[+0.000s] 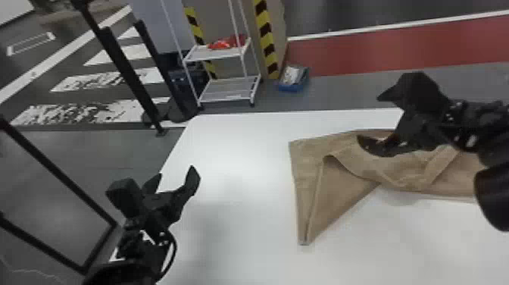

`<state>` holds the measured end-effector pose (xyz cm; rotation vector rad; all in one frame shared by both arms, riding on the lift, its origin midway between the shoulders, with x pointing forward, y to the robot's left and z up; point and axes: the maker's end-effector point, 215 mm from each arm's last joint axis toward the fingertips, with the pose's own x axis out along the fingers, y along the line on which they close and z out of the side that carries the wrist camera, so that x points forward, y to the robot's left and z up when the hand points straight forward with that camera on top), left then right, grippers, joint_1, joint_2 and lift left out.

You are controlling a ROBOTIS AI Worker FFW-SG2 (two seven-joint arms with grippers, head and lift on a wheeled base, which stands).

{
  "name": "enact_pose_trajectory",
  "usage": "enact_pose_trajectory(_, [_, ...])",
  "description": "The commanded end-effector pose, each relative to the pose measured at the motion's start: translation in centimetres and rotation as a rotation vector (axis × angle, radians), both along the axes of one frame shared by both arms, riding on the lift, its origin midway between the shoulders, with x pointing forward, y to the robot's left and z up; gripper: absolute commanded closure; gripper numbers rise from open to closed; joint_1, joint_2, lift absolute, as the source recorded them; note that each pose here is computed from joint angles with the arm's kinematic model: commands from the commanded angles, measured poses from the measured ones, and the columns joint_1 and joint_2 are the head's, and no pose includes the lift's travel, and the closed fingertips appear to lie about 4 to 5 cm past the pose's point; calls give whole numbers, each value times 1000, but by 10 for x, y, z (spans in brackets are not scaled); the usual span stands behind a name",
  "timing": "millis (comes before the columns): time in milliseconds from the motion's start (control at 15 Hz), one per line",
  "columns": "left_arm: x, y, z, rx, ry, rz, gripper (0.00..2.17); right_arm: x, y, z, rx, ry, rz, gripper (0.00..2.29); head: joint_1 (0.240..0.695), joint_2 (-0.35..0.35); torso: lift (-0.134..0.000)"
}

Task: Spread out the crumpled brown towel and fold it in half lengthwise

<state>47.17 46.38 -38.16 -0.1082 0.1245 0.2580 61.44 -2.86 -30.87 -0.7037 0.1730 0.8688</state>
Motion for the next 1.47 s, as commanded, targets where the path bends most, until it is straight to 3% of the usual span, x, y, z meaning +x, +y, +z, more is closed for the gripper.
enact_pose_trajectory(0, [-1, 0, 0, 4, 3, -3, 90, 30, -42, 41, -19, -49, -60, 93, 692, 350, -125])
enact_pose_trajectory(267, [-5, 5, 0, 10, 10, 3, 90, 29, -62, 40, -52, 0, -34, 124, 666, 350, -125])
enact_pose_trajectory(467, [-7, 5, 0, 11, 16, 3, 90, 11, -136, -3, -215, 93, -35, 161, 683, 346, -125])
enact_pose_trajectory(733, [-5, 4, -1, 9, 17, 3, 90, 5, -238, 8, -212, 138, -153, 164, 695, 281, -125])
enact_pose_trajectory(867, [-3, 3, -1, 7, 17, 2, 90, 4, -269, 18, -147, 140, -207, 164, 695, 218, -125])
enact_pose_trajectory(1200, [-3, -3, -4, 10, 21, -2, 90, 20, -303, 5, -201, 162, -271, 164, 695, 146, -125])
enact_pose_trajectory(1400, [-5, -2, -4, 14, 22, 3, 90, 36, -295, 7, -295, 143, -231, 164, 695, 130, -125])
